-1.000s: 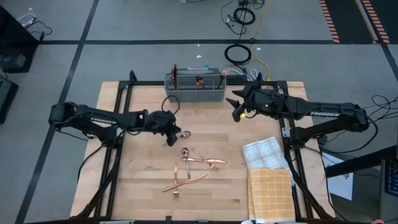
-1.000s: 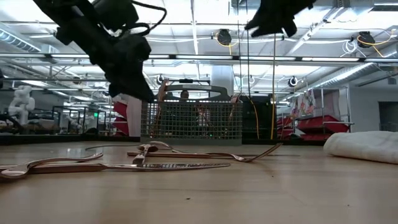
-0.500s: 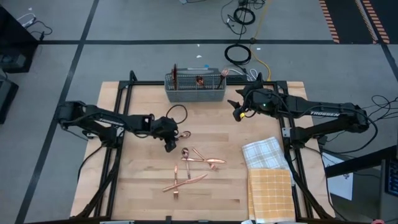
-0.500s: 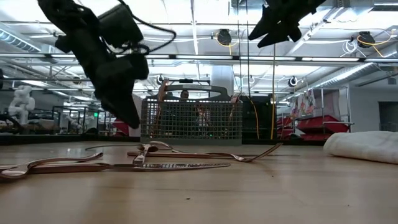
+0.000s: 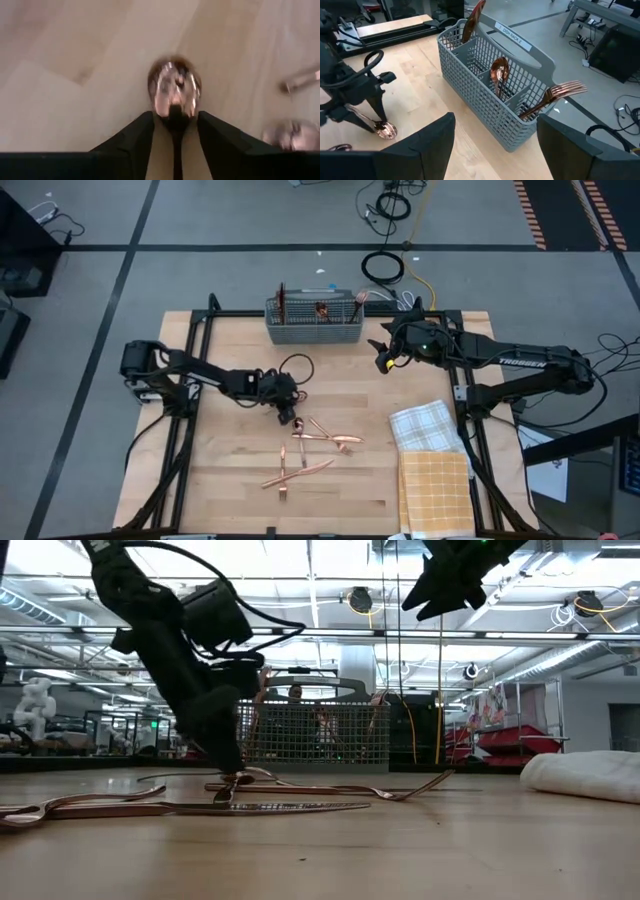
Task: Sort silverware
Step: Put the left bronze spoon into the gray silverware rack
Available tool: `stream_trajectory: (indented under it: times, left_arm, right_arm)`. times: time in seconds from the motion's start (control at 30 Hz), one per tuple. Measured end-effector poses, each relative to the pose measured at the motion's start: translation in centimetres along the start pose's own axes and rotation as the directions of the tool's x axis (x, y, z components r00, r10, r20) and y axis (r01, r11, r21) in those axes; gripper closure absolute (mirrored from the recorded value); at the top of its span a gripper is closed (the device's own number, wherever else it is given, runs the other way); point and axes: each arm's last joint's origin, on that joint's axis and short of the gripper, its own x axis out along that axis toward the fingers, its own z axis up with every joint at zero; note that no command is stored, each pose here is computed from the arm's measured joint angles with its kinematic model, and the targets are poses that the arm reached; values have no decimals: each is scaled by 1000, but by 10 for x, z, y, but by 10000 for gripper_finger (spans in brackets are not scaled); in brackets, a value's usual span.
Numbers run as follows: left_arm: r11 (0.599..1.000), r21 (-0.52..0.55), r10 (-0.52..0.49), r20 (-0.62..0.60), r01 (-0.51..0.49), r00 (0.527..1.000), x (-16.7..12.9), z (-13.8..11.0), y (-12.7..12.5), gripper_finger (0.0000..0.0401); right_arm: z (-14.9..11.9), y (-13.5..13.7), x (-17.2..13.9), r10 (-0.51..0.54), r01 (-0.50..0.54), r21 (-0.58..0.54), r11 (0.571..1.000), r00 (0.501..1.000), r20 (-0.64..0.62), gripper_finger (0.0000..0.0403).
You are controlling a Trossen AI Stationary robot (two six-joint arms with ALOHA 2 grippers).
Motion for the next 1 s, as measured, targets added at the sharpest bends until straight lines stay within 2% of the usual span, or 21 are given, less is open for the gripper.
stream_trajectory:
  times: [0.07,0.17,0.2,0.33,0.47,0.53,0.67,0.77,0.8,0.87,0.9,0.93,1.0]
  left_arm:
    - [1000,-30,0,19,0,1000,2,2,1,270]
    - [999,-51,1,47,1,999,3,4,2,359]
    - [998,-71,-1,51,4,999,2,6,1,377]
    - [995,-100,-8,68,15,998,1,14,-2,391]
    - [993,-107,-27,151,44,988,-8,31,-7,397]
    - [991,-115,-33,228,61,973,-15,45,-10,397]
    - [990,-115,-30,410,84,912,-39,80,-15,398]
    - [995,-82,3,555,52,832,-62,107,-14,398]
    - [996,-85,27,624,33,781,-71,119,-12,398]
    - [994,-103,100,752,-33,652,-89,135,-7,398]
    - [991,-119,134,813,-64,567,-97,142,-3,398]
    - [987,-140,162,872,-82,462,-107,150,2,398]
    - [977,-188,209,934,-98,291,-122,161,17,398]
  right_arm:
    - [0,0,0,0,0,7,1000,1000,0,140]
    - [0,0,0,1,-1,24,1000,1000,0,144]
    - [0,0,0,1,-1,25,1000,1000,0,145]
    - [0,0,0,1,-1,27,1000,1000,1,147]
    - [0,0,0,1,-1,27,1000,1000,1,147]
    - [0,0,0,0,-1,28,1000,1000,2,147]
    - [0,0,0,-3,3,25,1000,1000,4,147]
    - [0,-1,0,-29,29,29,999,1000,10,147]
    - [1,-1,0,-36,36,30,999,999,13,147]
    - [1,-1,0,-58,57,39,998,998,23,147]
    - [2,-2,0,-71,70,46,997,997,30,147]
    - [3,-2,0,-82,80,55,995,996,37,147]
    - [3,-2,0,-103,100,63,993,993,49,147]
